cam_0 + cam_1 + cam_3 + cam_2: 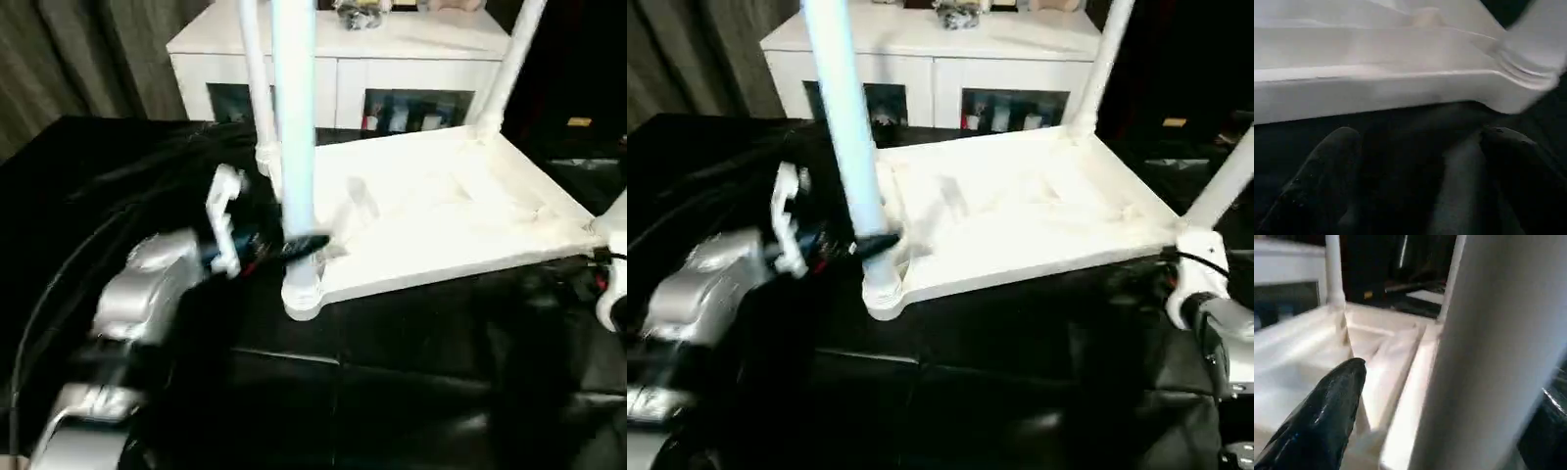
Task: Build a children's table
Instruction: Rotate table base
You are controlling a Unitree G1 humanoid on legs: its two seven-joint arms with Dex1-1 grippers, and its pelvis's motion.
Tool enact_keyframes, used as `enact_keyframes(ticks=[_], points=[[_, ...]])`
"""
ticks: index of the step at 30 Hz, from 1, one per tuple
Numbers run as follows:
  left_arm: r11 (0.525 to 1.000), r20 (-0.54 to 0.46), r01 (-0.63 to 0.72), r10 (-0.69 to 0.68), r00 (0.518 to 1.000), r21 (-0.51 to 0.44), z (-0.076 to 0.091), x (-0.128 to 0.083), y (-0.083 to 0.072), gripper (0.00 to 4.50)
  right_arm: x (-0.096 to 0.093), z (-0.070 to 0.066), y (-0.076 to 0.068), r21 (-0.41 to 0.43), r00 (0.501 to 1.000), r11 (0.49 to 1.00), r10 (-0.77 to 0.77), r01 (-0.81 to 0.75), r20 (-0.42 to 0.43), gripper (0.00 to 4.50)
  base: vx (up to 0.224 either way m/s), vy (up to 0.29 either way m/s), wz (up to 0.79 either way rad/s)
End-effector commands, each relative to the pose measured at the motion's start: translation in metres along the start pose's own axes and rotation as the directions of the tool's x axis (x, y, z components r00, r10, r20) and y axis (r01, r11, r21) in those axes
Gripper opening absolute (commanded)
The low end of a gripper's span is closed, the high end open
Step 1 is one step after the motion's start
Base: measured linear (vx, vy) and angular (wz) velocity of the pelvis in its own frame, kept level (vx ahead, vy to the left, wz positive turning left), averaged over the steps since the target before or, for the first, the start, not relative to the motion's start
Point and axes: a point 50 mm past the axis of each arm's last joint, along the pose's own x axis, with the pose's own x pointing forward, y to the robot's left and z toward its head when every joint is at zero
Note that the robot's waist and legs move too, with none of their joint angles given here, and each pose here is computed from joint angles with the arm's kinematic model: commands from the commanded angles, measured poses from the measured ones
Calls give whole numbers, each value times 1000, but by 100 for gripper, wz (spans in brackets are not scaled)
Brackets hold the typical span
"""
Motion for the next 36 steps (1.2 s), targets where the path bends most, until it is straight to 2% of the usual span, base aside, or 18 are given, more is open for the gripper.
enact_keyframes(ticks=[1, 8, 12, 13, 16, 17, 19, 20, 23, 29, 31, 32, 33, 36], points=[[1000, 7, 26, -26, 1000, -1, 1, 6, -2, 449, 7, 2, 9, 16, 1000, 1000, -20, 20, 12, 436, 0, 0, 0], [981, -111, 182, -188, 976, -61, -21, 10, -26, 449, 30, 0, 62, 45, 988, 988, 144, -147, 55, 436, 0, 0, 0], [970, -169, 227, -238, 956, -82, -34, 8, -41, 449, 39, 0, 94, 11, 964, 965, 261, -262, 57, 436, 0, 0, 0], [964, -179, 250, -262, 948, -86, -35, 7, -49, 449, 40, 3, 109, -23, 939, 942, 336, -336, 68, 436, 0, 0, 0], [961, -183, 262, -274, 944, -88, -35, 7, -54, 449, 40, 5, 118, -46, 923, 925, 379, -376, 74, 436, 0, 0, 0], [958, -186, 275, -285, 940, -78, -33, 8, -60, 449, 38, 6, 126, -67, 897, 900, 436, -432, 75, 436, 0, 0, 0], [957, -183, 280, -289, 940, -75, -32, 8, -63, 449, 37, 6, 129, -88, 884, 886, 462, -456, 70, 436, 0, 0, 0], [956, -175, 285, -293, 940, -67, -29, 9, -68, 449, 35, 6, 133, -127, 867, 864, 496, -487, 55, 436, 0, 0, 0], [958, -162, 279, -285, 945, -62, -26, 7, -73, 449, 32, 5, 134, -168, 854, 845, 519, -507, 37, 436, -6, 3, -6], [966, -151, 247, -257, 955, -79, -22, -6, -83, 449, 23, 1, 125, -202, 841, 825, 541, -527, 15, 436, 0, 0, 0], [959, -136, 261, -275, 952, -112, -18, -10, -93, 449, 14, 0, 125, -195, 803, 791, 595, -581, 22, 436, 0, 0, 0], [959, -136, 261, -275, 952, -112, -18, -10, -93, 449, 14, 0, 125, -195, 803, 791, 595, -581, 22, 436, 0, 0, 0], [948, -128, 286, -303, 944, -140, -17, -11, -101, 449, 5, -1, 135, -195, 735, 726, 677, -660, 31, 436, 0, 0, 0], [946, -131, 292, -310, 942, -140, -17, -10, -104, 449, 0, -1, 145, -207, 682, 672, 731, -711, 33, 436, 0, 0, 0]])
